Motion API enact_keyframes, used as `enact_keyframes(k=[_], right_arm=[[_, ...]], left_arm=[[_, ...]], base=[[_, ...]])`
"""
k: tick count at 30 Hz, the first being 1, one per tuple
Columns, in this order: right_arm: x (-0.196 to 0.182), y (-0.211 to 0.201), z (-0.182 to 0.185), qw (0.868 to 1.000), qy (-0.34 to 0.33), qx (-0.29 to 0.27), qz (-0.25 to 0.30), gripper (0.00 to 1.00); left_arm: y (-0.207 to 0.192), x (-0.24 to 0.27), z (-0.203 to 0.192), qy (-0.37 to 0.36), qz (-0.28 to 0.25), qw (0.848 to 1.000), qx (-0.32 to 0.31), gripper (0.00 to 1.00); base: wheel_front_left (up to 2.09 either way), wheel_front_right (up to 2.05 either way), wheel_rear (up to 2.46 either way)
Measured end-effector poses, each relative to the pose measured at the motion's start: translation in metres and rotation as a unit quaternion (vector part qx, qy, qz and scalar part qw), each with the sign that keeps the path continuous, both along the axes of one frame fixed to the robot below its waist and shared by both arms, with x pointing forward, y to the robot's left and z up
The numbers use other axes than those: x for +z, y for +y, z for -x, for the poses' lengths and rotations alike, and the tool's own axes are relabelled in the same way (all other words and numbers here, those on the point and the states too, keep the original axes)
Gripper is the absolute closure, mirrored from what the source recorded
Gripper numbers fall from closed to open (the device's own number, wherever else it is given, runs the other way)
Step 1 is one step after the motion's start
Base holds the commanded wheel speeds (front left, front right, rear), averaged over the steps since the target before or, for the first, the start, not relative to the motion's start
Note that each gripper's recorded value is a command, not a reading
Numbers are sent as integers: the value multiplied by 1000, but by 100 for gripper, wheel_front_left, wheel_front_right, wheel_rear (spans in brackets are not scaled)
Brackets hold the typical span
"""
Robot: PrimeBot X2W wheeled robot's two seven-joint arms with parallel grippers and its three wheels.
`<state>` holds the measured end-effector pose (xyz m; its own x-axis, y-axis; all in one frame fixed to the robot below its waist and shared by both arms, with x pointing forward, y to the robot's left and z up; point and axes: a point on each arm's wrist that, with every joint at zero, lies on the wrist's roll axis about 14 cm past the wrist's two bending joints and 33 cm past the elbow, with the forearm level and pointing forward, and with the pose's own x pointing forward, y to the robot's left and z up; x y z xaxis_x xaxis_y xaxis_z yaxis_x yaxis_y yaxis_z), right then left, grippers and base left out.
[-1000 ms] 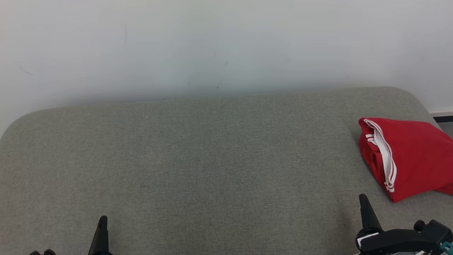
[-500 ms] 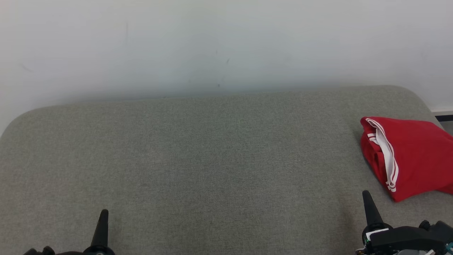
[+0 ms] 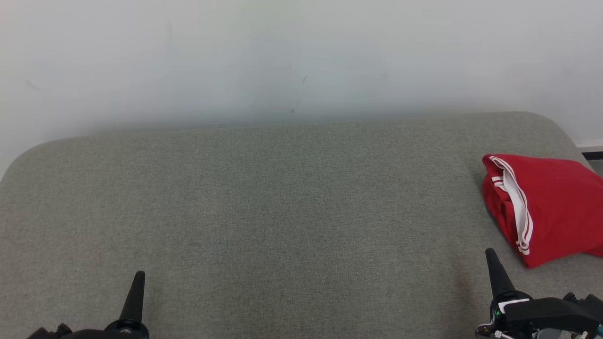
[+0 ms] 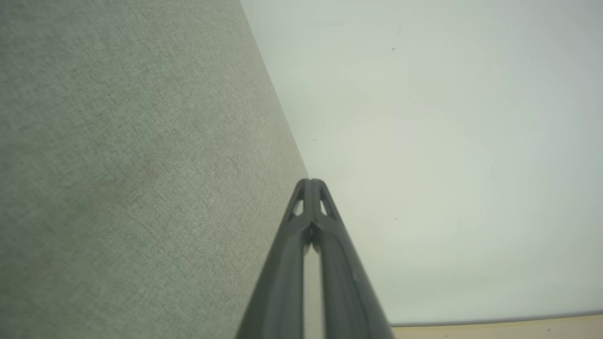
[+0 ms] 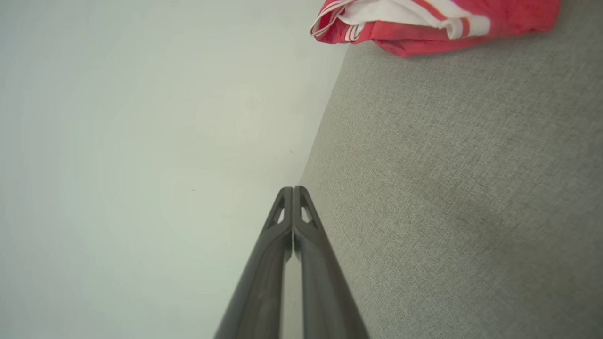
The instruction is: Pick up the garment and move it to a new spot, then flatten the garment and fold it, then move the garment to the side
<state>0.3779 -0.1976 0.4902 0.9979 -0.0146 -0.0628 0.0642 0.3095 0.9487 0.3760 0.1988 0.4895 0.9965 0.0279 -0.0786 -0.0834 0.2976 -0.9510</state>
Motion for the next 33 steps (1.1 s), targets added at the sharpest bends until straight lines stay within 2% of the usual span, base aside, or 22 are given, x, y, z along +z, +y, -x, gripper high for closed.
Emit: enact_keyframes(k=[33], right_arm=[[12,-2,-8,991,-23,1,-132,100]], left_arm=[[0,12,-10,-28,126,992,-7,100]], base=[[0,0,0]])
